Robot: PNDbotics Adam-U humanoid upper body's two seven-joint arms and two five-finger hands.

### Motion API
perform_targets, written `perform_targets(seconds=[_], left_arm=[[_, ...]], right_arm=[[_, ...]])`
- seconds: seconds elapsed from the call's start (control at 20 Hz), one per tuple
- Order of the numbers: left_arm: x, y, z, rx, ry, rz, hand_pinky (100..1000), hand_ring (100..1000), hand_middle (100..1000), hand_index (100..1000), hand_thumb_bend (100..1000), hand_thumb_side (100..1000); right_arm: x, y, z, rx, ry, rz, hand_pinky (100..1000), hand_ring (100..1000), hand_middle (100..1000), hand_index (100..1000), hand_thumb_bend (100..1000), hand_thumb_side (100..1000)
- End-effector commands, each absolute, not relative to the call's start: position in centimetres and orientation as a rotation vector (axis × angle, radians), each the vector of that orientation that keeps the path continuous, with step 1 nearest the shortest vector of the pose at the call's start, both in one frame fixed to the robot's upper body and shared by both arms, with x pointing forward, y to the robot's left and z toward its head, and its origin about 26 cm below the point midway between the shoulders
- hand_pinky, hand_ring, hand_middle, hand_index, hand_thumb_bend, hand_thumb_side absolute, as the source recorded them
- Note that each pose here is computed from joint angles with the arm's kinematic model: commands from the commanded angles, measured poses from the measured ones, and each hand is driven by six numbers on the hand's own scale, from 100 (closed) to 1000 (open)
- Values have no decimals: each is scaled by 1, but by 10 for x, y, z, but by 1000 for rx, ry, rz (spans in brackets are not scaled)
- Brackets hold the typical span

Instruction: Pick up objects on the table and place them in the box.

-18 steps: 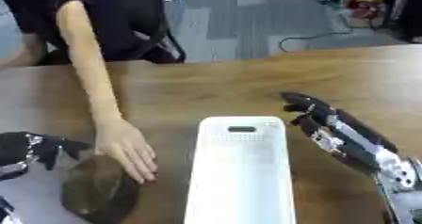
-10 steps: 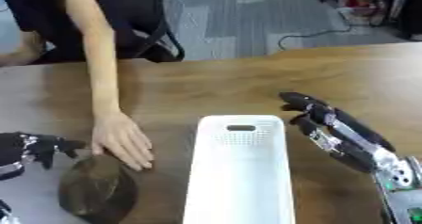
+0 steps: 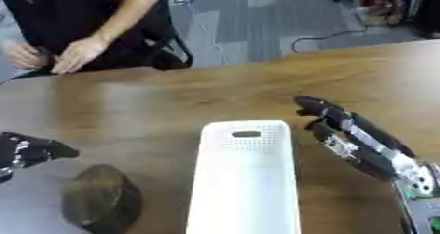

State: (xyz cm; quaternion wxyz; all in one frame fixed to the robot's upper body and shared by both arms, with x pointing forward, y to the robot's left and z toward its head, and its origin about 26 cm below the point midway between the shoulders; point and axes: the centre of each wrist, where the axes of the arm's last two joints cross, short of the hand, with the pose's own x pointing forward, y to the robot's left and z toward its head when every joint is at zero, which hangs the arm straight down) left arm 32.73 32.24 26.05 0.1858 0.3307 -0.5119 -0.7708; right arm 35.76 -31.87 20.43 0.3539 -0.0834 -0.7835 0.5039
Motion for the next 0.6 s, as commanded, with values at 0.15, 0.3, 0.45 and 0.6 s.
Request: perform_targets(seconds=[0.15,0.3,0.45,0.6], left_arm=[[324,322,276,956,-1412,-2219,669,780,877,993,841,667],[325,323,276,958,-1409,-2215,668,779,877,993,839,666],[325,324,274,955,-1406,-2210,666,776,876,994,836,667],[325,324,274,955,-1405,-2206,666,775,877,994,834,668]], right_arm=[[355,-320,206,-221,-2009,1329,788,924,1000,1000,100,1000],[355,-320,206,-219,-2007,1330,788,924,1000,1000,100,1000],[354,-320,207,-219,-2008,1329,788,924,1000,1000,100,1000],[354,-320,207,-220,-2008,1330,788,923,1000,1000,100,1000]])
